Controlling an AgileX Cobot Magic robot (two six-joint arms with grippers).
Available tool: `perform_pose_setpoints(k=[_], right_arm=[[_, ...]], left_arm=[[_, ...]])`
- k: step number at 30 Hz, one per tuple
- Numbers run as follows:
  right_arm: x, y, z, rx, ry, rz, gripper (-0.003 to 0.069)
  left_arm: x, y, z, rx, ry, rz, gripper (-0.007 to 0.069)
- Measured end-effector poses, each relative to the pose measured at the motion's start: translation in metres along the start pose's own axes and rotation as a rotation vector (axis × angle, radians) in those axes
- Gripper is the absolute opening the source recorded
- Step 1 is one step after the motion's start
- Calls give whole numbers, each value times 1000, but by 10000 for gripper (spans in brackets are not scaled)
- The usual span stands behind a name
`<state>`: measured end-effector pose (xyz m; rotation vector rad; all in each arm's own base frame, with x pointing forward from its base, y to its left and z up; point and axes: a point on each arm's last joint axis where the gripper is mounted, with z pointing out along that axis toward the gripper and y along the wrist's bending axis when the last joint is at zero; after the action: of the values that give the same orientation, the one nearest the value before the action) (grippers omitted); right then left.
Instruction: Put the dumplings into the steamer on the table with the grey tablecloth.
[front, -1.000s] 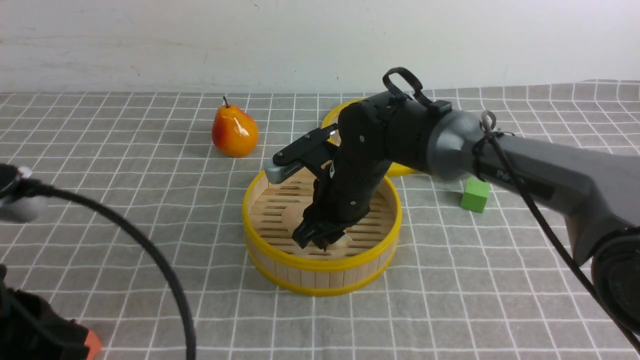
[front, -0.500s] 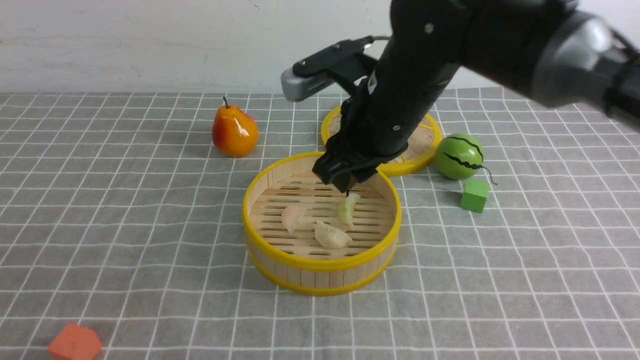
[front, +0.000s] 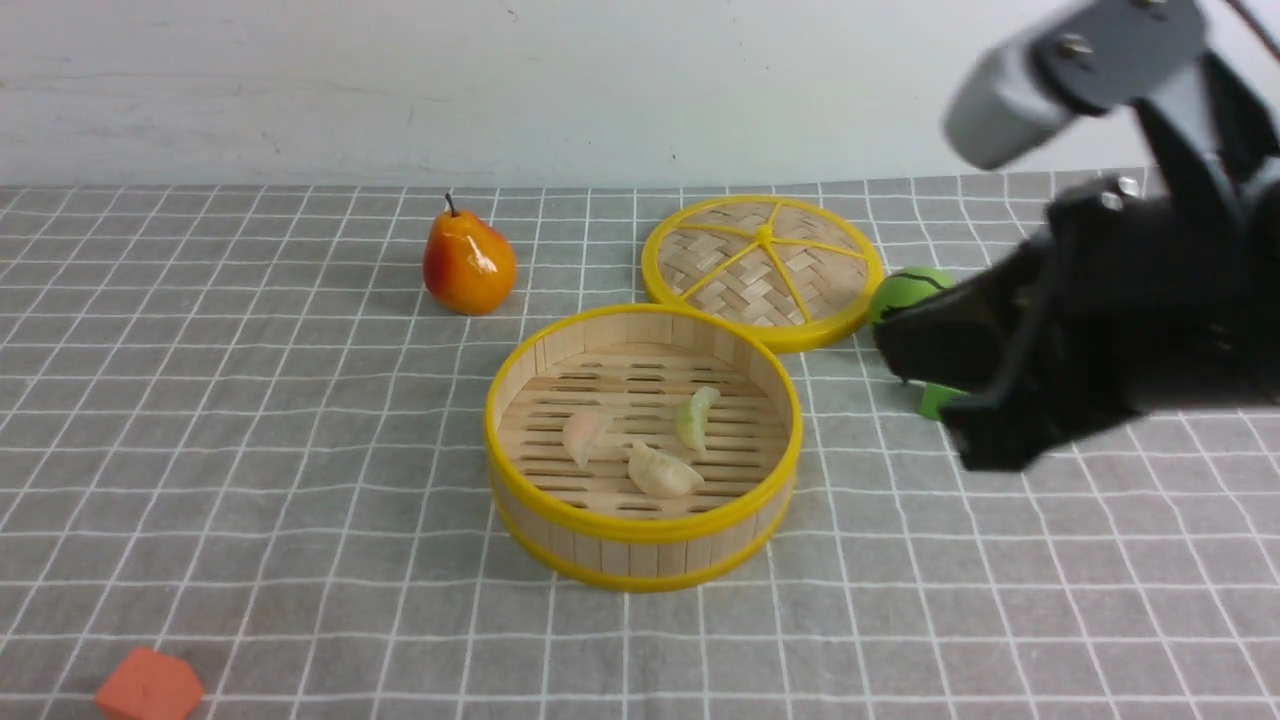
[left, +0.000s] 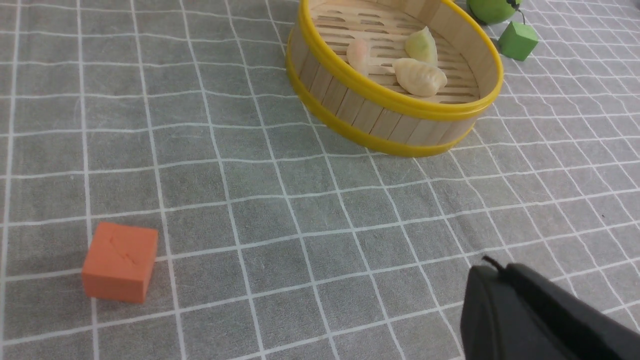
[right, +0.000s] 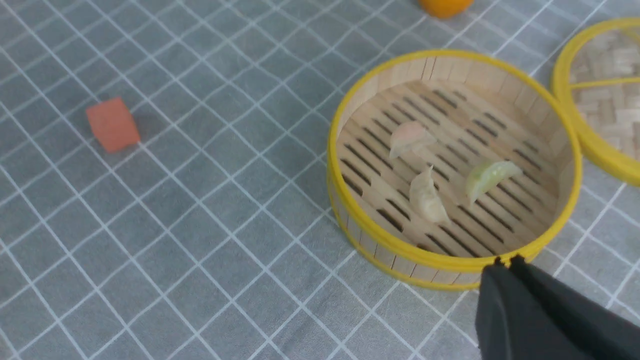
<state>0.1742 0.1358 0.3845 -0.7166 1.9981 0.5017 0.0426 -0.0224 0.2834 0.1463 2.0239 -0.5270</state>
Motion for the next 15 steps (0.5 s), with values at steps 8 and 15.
perform_pose_setpoints(k=[8, 15], right_arm=[[40, 4, -43, 20, -143, -3, -17], [51, 6, -46, 9, -90, -3, -12]], left_arm=[[0, 0, 0, 0, 0, 0, 2], [0, 0, 0, 0, 0, 0, 3]])
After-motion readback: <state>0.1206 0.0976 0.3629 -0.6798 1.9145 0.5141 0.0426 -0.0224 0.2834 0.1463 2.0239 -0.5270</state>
